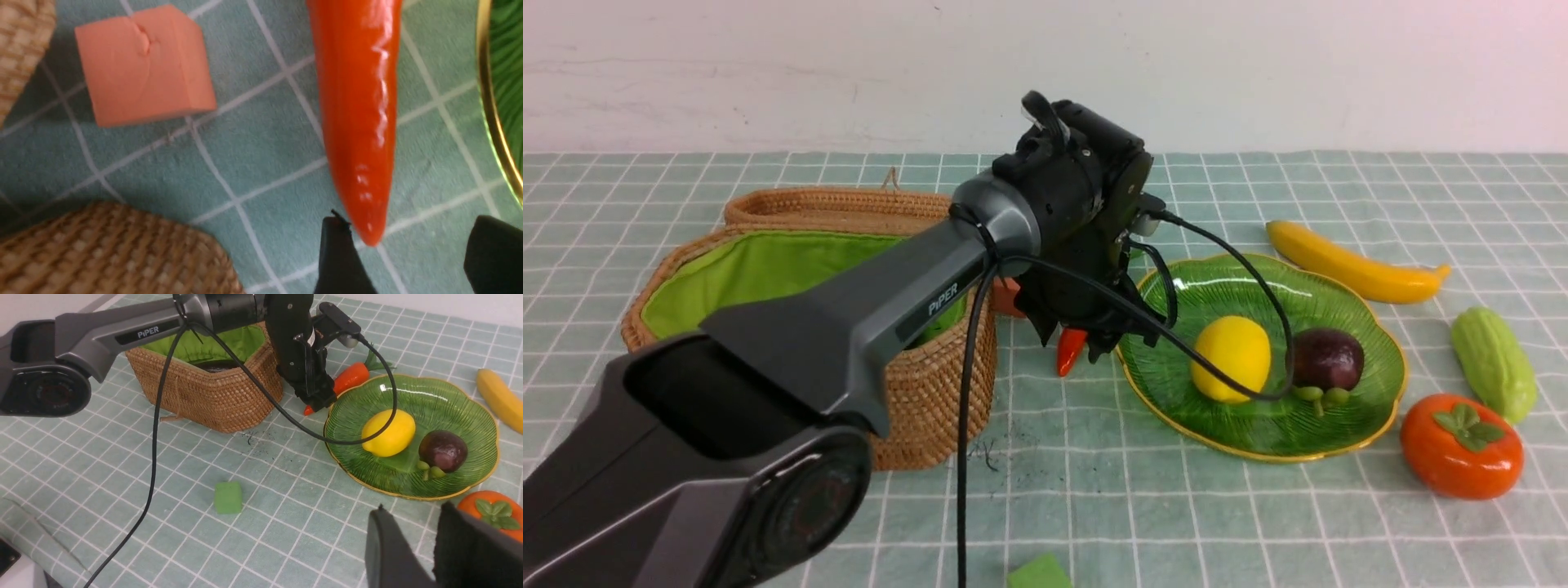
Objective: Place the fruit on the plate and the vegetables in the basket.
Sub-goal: Use the left arm to grab a carrot and put it into the left basket
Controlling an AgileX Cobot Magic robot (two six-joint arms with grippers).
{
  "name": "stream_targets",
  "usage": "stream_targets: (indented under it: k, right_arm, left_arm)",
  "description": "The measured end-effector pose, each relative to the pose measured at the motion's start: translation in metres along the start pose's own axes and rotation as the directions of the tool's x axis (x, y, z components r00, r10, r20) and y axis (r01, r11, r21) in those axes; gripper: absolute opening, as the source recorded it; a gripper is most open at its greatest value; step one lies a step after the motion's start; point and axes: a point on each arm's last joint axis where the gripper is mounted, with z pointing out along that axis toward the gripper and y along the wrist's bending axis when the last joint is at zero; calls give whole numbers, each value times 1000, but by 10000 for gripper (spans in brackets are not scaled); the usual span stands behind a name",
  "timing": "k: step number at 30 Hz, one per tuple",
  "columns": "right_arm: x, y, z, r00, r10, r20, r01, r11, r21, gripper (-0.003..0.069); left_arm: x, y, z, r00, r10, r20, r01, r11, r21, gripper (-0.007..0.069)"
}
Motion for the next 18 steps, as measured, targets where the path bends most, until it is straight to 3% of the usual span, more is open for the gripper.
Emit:
stream_targets:
  k: [18]
  right_arm:
    - [1,2,0,1000,12,-9,-12,1000,-20,200]
  left_arm:
    - [1,12,33,1000,-28,3,28,1000,3,402]
